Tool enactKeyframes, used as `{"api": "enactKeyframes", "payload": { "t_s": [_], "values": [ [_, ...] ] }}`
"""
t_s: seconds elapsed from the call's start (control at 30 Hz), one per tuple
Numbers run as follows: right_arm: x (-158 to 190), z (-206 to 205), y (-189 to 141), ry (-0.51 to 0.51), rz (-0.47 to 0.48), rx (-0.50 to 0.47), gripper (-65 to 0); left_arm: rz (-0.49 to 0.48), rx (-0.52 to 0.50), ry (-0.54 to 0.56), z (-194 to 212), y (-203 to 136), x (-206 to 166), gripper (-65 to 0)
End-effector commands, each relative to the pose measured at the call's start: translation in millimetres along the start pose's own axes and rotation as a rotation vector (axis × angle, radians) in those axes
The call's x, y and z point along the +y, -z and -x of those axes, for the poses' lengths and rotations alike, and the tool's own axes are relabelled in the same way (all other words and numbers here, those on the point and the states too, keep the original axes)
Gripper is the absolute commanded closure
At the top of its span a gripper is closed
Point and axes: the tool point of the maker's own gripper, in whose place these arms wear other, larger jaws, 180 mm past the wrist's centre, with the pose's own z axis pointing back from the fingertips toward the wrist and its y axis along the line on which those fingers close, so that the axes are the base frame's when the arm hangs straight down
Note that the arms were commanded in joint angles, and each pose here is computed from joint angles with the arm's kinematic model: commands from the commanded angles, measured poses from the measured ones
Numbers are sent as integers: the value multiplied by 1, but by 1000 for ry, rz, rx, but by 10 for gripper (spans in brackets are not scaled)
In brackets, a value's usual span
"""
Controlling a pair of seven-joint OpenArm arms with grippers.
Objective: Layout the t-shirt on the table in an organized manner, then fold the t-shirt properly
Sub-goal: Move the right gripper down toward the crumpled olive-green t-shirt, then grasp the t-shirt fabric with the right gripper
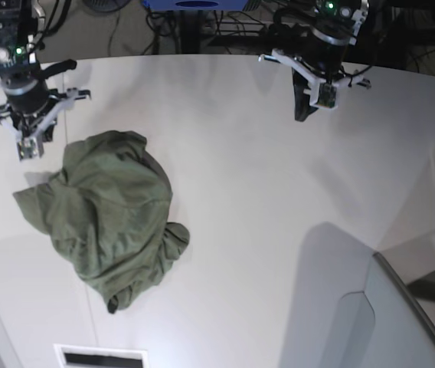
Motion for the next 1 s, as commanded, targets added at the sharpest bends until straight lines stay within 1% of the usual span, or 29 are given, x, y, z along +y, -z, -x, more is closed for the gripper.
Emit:
{"api": "enactKeyframes", "payload": {
  "t_s": [0.0, 0.07, 0.1, 0.2, 0.27, 0.3, 0.33, 0.37, 0.4, 0.43, 0.53, 0.57, 0.6, 0.7, 0.73, 0.8, 0.87, 0.97],
  "values": [
    [-5, -29, 3, -25, 1, -55, -23, -10, -18, 3, -10, 2, 4, 0],
    [-6, -54, 11, -84, -25, -26, -77, -24, 7, 4, -14, 12, 10, 0],
    [-2, -66, 15, -114, -42, -20, -114, -28, 17, 5, -15, 15, 12, 0],
    [18, -103, 21, -211, -91, -45, -243, -34, 14, 6, -20, 20, 14, 0],
    [49, -124, 26, -286, -154, -74, -353, -36, 7, 6, -23, 21, 16, 0],
    [64, -131, 30, -318, -187, -84, -396, -38, -4, 7, -27, 24, 16, 0],
    [81, -135, 36, -356, -223, -82, -437, -40, -10, 7, -30, 27, 17, 0],
    [97, -141, 42, -388, -255, -81, -456, -43, -17, 9, -33, 28, 19, 0],
    [115, -145, 48, -401, -288, -72, -458, -54, -20, 13, -34, 28, 24, 0],
    [126, -149, 55, -384, -304, -65, -458, -71, -25, 13, -36, 27, 31, 0],
    [147, -168, 75, -268, -312, -108, -458, -135, -28, 7, -37, 24, 55, -8],
    [152, -173, 82, -233, -304, -120, -458, -155, -28, 6, -37, 23, 63, -20],
    [156, -174, 90, -208, -295, -121, -458, -175, -28, 6, -37, 22, 70, -16],
    [168, -164, 112, -185, -270, -89, -458, -231, -21, 4, -34, 17, 92, -7],
    [172, -159, 119, -174, -262, -78, -446, -248, -20, 5, -34, 16, 99, -7],
    [169, -152, 130, -137, -227, -71, -399, -279, -17, 2, -32, 12, 110, -7],
    [165, -149, 138, -120, -199, -74, -362, -298, -17, 0, -32, 10, 117, -7],
    [162, -136, 149, -116, -175, -41, -353, -304, -15, 3, -32, 9, 120, -7]
  ]
}}
